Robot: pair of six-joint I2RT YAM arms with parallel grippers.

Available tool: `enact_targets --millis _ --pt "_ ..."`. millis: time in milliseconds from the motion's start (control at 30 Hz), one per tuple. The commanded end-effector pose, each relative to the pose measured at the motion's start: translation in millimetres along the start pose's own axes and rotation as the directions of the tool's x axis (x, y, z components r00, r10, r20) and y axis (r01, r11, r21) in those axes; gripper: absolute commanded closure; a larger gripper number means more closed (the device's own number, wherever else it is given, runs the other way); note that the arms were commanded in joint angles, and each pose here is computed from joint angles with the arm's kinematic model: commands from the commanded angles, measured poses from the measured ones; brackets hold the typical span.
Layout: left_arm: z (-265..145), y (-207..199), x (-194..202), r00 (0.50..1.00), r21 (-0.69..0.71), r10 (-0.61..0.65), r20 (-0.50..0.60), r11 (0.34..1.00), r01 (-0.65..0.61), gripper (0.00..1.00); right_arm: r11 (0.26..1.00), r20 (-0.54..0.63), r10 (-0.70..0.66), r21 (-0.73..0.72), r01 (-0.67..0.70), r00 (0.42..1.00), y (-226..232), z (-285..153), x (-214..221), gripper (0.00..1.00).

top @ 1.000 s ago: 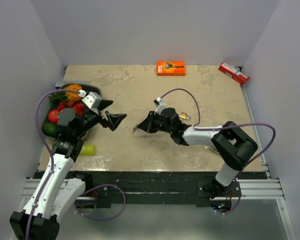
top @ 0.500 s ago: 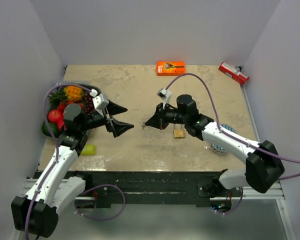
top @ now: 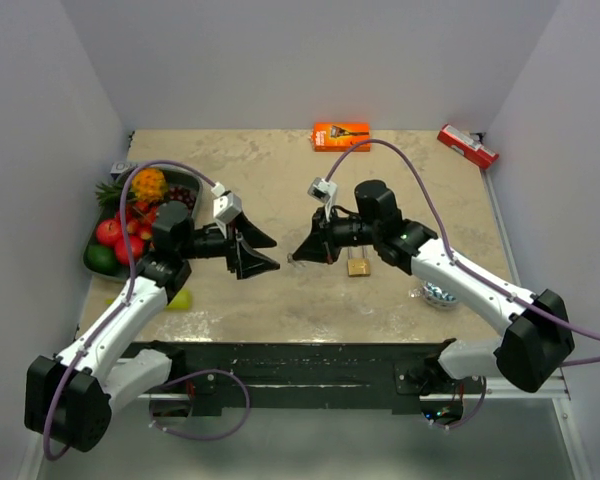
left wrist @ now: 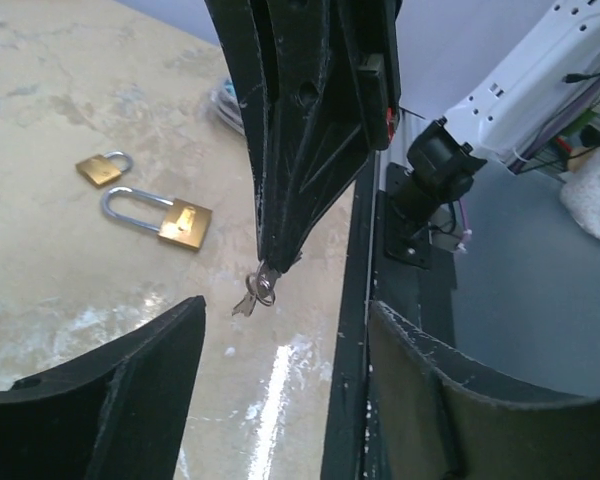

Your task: Unlock with the key

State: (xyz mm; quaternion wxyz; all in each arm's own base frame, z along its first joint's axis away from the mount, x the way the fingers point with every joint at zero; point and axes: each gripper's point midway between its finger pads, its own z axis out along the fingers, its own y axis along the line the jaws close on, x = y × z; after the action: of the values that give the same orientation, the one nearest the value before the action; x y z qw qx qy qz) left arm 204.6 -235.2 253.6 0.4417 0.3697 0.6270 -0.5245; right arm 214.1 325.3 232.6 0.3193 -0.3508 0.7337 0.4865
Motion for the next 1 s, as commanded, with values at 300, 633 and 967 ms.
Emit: enact_targets --millis 300,633,967 --pt "20 -15 9 0.998 0.112 -0.049 -0.05 0.992 0.055 0.47 0.991 -0.021 -0.078 -0.106 0.075 0.997 25 -2 -7 1.0" --pt "27 -18 13 0.995 0.136 -0.07 -0.066 0.988 0.078 0.62 0.987 -0.041 -0.078 -0.142 0.072 0.996 30 1 -2 1.0" --pt "30 -23 18 0.994 0.159 -0.075 -0.081 0.983 0.087 0.86 0.986 -0.037 -0.092 -0.141 0.086 0.995 30 0 -3 1.0"
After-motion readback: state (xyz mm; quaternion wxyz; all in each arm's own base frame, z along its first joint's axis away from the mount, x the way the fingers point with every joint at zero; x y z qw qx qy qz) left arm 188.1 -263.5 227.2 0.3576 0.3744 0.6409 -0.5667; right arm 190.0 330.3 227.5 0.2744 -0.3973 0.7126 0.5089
